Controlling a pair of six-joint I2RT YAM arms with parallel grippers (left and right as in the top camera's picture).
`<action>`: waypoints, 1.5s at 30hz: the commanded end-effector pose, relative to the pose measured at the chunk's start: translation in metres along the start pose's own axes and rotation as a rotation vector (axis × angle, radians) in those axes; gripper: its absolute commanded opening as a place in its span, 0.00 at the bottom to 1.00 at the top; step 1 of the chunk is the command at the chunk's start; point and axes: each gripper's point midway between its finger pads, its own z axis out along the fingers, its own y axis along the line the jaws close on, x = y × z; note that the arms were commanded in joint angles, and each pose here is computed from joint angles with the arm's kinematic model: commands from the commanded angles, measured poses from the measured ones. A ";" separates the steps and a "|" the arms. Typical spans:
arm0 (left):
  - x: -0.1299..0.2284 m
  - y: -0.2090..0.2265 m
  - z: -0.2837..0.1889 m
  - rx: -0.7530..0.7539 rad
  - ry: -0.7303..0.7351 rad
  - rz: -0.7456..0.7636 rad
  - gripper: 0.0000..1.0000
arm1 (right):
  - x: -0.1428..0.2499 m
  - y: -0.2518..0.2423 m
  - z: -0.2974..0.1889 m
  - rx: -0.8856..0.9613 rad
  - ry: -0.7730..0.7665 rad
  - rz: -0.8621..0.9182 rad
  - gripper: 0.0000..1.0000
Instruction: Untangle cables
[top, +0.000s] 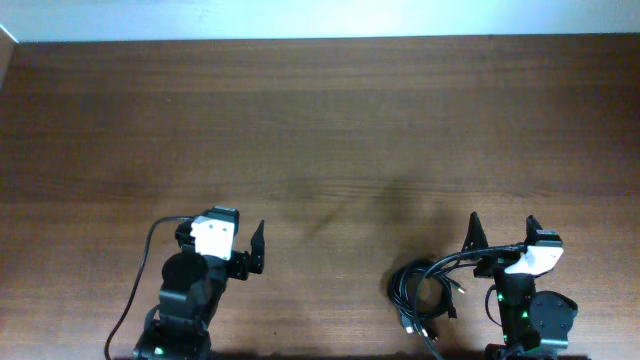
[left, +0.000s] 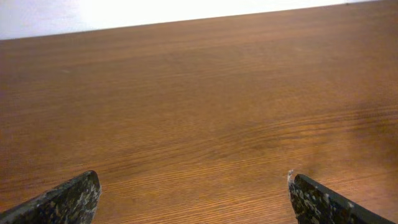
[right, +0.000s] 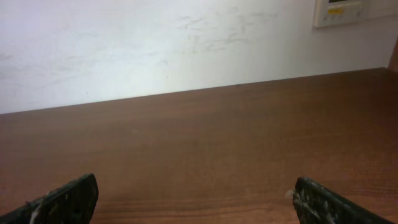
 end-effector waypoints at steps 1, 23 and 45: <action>-0.019 -0.005 0.007 0.036 0.032 -0.009 0.99 | 0.002 0.000 0.000 0.004 0.003 -0.003 0.99; -0.010 -0.015 0.075 0.280 0.368 -0.180 0.99 | 0.012 0.037 -0.019 -0.172 0.203 0.250 0.99; -0.010 -0.015 0.075 0.280 0.364 -0.179 0.99 | 0.018 0.136 -0.015 -0.308 1.369 0.419 0.99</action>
